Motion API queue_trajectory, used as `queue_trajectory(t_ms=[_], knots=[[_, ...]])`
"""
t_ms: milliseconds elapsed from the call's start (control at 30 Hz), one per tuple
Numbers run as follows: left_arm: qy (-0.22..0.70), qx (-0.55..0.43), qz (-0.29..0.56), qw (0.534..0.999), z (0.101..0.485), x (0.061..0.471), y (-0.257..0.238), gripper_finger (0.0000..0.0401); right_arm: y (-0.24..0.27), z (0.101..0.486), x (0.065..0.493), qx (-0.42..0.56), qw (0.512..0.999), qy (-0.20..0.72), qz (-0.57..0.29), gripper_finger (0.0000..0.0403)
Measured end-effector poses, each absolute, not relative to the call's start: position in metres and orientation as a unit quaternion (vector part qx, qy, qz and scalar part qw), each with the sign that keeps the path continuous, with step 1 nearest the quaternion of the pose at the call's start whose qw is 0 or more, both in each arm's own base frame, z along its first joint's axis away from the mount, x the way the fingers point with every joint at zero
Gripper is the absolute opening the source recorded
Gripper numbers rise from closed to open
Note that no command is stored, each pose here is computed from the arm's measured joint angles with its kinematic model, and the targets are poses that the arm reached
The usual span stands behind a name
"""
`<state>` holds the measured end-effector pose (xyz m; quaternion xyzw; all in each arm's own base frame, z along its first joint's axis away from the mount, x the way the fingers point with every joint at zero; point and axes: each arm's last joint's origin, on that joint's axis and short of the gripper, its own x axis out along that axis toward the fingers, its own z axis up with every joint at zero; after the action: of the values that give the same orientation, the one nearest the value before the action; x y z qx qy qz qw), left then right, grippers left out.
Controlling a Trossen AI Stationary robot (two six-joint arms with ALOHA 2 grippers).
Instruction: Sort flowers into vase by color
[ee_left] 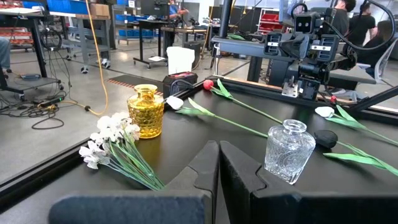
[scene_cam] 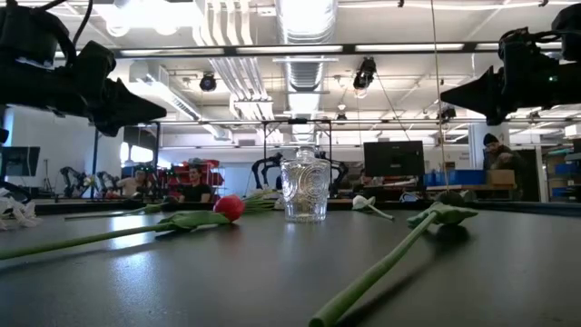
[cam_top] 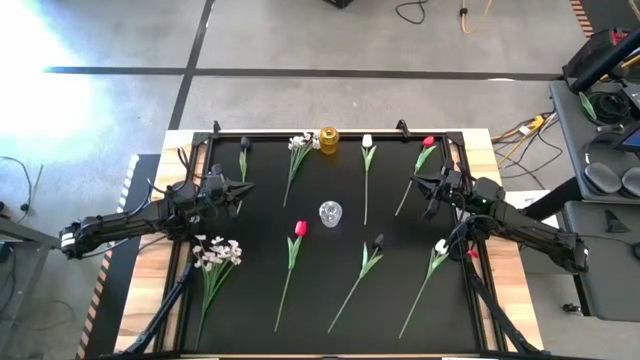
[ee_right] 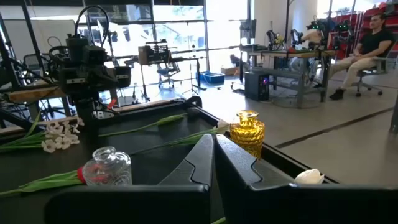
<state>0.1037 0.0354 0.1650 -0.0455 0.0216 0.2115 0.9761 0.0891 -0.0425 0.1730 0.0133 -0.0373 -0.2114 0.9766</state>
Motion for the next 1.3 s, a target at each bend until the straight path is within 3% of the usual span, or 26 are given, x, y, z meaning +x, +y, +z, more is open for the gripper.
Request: queue_trajectory(t_ms=[333,533,867,1100,1300], knots=[[0.021,-0.045,0.211,0.976,0.165,0.104,0.035,0.0000,-0.042,0.173,0.089,0.026,0.976,-0.040,-0.211,0.0009],[0.021,-0.045,0.211,0.976,0.165,0.104,0.035,0.0000,-0.042,0.173,0.089,0.125,0.969,-0.062,-0.205,0.0009],[0.021,-0.045,0.211,0.976,0.165,0.104,0.035,0.0000,-0.042,0.190,0.087,0.198,0.947,-0.168,-0.190,0.0009],[0.021,-0.045,0.211,0.976,0.165,0.104,0.035,0.0000,-0.049,0.174,0.100,0.304,0.922,-0.099,-0.217,0.0009],[0.021,-0.045,0.212,0.976,0.165,0.104,0.035,0.0000,-0.060,0.166,0.122,0.381,0.882,0.051,-0.272,0.0009]])
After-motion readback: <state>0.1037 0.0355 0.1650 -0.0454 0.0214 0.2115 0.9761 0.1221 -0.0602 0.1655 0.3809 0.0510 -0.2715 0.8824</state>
